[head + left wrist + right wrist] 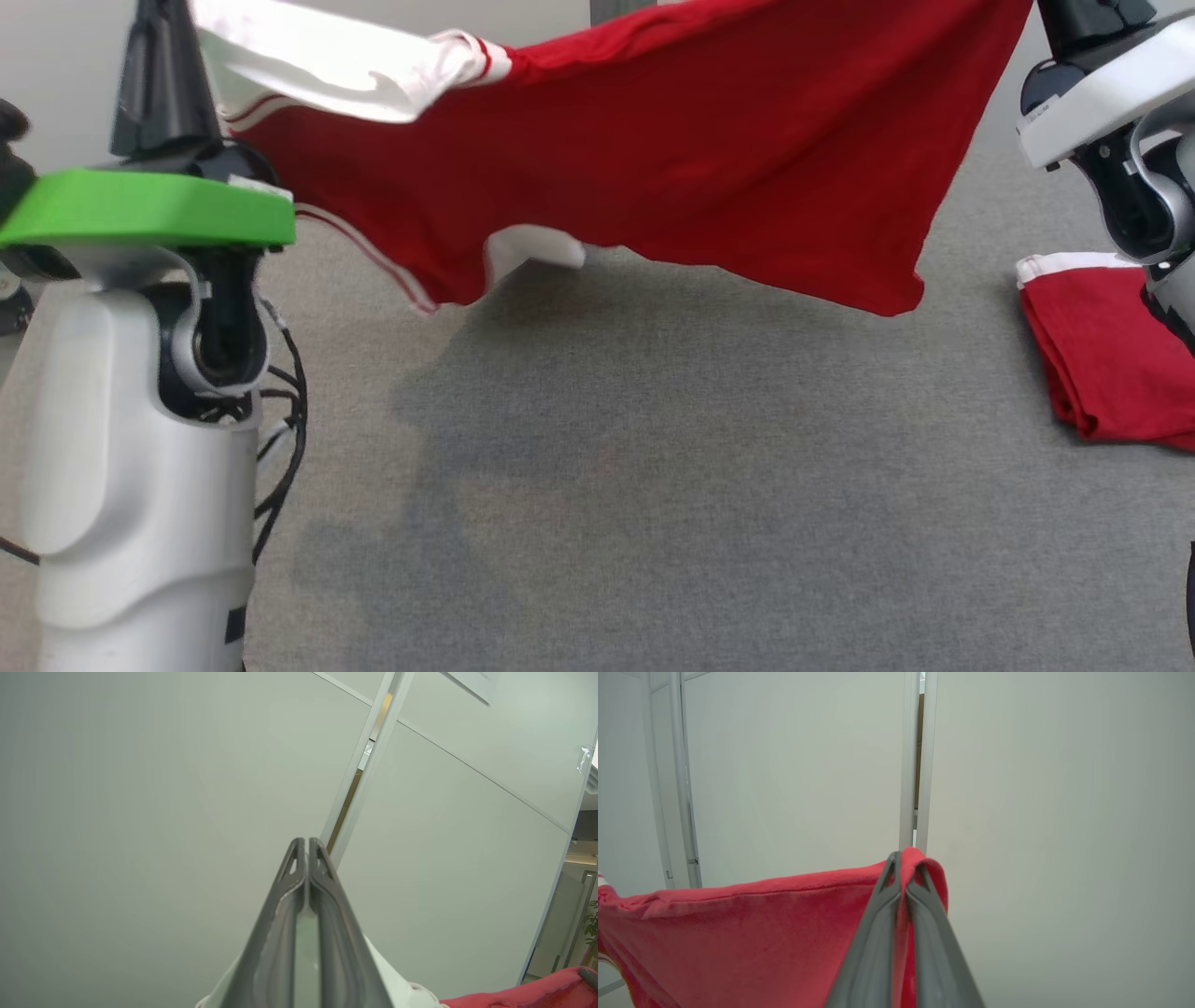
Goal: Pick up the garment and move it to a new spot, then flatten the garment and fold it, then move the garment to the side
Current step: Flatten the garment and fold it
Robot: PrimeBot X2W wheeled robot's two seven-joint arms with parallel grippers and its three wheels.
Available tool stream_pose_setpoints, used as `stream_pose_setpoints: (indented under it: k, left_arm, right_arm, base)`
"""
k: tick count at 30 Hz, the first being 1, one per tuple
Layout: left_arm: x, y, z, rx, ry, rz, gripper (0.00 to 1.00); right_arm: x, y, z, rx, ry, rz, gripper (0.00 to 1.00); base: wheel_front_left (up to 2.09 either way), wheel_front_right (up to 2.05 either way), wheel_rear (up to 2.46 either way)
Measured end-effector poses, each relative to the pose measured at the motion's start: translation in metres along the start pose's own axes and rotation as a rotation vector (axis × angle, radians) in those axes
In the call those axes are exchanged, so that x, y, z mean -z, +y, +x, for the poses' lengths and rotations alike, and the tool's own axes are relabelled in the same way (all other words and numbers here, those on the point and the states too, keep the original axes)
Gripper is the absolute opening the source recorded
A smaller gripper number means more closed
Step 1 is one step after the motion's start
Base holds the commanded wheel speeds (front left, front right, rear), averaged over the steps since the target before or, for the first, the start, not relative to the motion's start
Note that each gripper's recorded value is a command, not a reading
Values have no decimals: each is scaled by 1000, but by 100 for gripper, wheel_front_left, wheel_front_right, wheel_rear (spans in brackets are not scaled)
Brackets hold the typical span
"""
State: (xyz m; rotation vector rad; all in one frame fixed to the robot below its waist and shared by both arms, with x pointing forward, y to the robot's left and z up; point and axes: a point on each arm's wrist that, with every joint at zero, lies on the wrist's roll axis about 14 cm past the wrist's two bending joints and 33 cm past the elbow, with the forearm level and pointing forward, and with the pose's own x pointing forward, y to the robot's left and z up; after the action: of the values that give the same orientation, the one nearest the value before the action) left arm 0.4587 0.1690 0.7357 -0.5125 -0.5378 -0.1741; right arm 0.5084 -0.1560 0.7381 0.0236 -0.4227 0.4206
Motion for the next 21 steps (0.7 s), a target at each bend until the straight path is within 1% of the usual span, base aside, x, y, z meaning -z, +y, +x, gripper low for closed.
stream_pose_setpoints:
  k: [5,8,11,13,16,19,21]
  left_arm:
    - [-64,-43,13,91,-150,-17,0]
    - [-87,-56,11,100,-196,3,0]
    - [-90,-72,5,132,-172,2,0]
    - [-89,-75,1,137,-149,4,0]
    - [-88,-70,2,119,-131,14,0]
    - [-69,-61,8,102,-67,39,0]
    - [-55,-56,16,95,-19,46,0]
  right_arm:
    - [-59,1,-15,4,-123,-55,0]
    - [-76,-4,-29,27,-144,-73,0]
    - [-87,-8,-42,49,-148,-96,0]
    - [-87,-10,-50,63,-136,-86,0]
    - [-72,-9,-54,70,-74,-81,0]
    - [-51,-10,-53,80,-10,-80,0]
    - [-42,-11,-48,86,14,-57,0]
  base:
    - [0,0,0]
    - [0,0,0]
    - [0,0,0]
    - [0,0,0]
    - [0,0,0]
    - [0,0,0]
    - [0,0,0]
